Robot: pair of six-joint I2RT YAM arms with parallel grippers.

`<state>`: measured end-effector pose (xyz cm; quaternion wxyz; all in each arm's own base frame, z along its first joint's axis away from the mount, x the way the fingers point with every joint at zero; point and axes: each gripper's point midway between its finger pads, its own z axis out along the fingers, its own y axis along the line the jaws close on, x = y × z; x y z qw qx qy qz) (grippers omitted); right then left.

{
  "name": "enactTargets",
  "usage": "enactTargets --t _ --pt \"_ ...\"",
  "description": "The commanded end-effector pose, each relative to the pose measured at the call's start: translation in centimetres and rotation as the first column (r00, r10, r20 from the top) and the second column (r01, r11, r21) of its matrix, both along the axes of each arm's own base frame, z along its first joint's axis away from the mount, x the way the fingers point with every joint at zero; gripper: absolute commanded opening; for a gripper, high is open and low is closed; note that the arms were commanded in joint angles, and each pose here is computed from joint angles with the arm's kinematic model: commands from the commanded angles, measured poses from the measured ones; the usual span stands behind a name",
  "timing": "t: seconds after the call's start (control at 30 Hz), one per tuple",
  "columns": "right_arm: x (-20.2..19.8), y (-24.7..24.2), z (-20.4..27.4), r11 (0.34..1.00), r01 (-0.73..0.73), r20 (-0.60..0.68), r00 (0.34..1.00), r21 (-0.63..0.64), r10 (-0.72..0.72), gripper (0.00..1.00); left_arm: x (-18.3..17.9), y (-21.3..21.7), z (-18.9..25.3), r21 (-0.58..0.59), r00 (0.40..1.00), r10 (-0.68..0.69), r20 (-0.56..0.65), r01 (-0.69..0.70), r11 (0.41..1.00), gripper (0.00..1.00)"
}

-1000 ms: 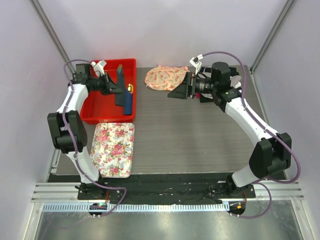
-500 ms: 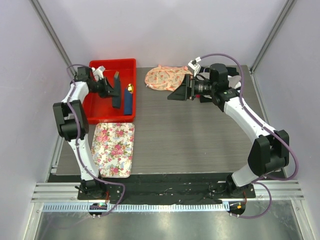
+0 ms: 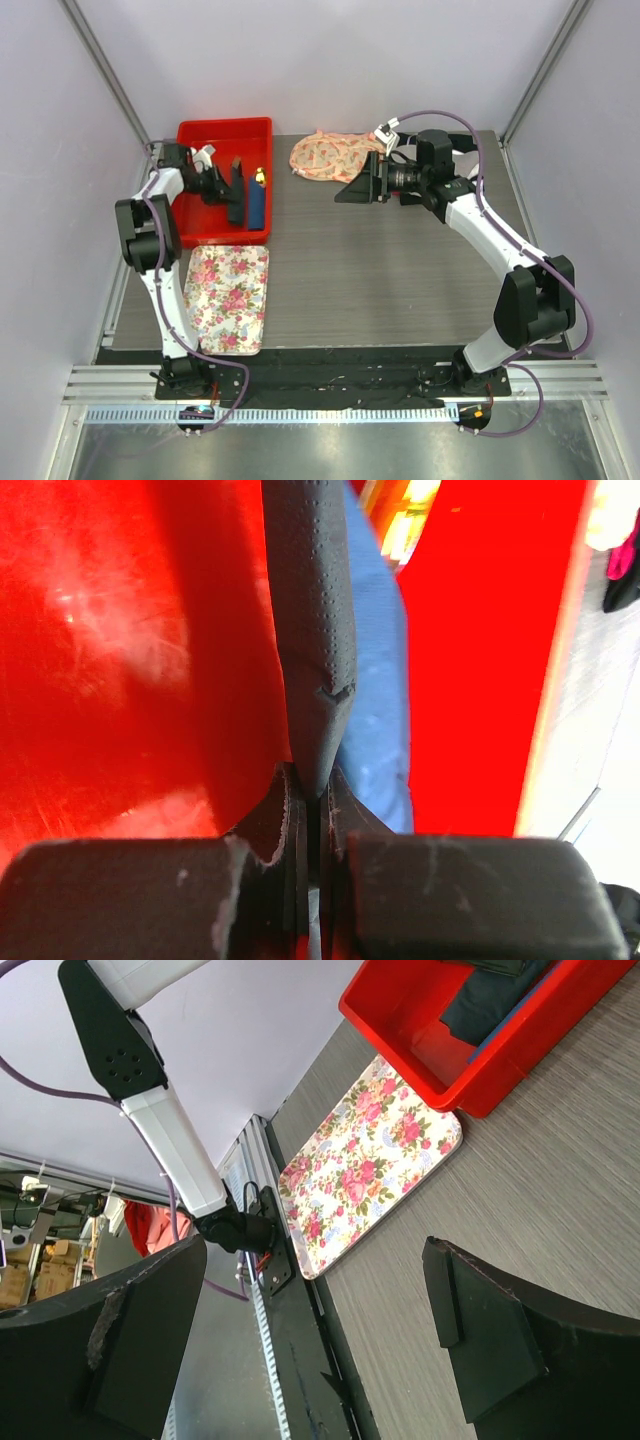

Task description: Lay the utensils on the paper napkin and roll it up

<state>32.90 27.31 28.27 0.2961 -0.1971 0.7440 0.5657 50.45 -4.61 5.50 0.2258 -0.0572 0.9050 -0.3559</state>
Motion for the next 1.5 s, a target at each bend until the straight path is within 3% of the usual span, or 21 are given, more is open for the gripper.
enactTargets --t 0.0,0.53,1.47 --pt "0.1 -0.1 0.6 1.000 -0.014 0.044 0.999 0.011 0.014 1.00 1.7 0.0 1.2 -0.036 0.998 0.004 0.055 -0.002 0.999 0.00" --pt "-0.1 -0.2 0.1 1.000 -0.021 0.024 0.999 0.009 0.021 1.00 2.3 -0.4 -1.1 -0.085 1.000 0.029 0.005 -0.028 0.996 0.00" --pt "-0.4 -0.1 0.5 0.999 -0.035 0.020 0.999 0.020 0.035 1.00 -1.1 -0.7 -2.7 -0.077 0.995 -0.047 -0.090 0.040 0.996 0.00"
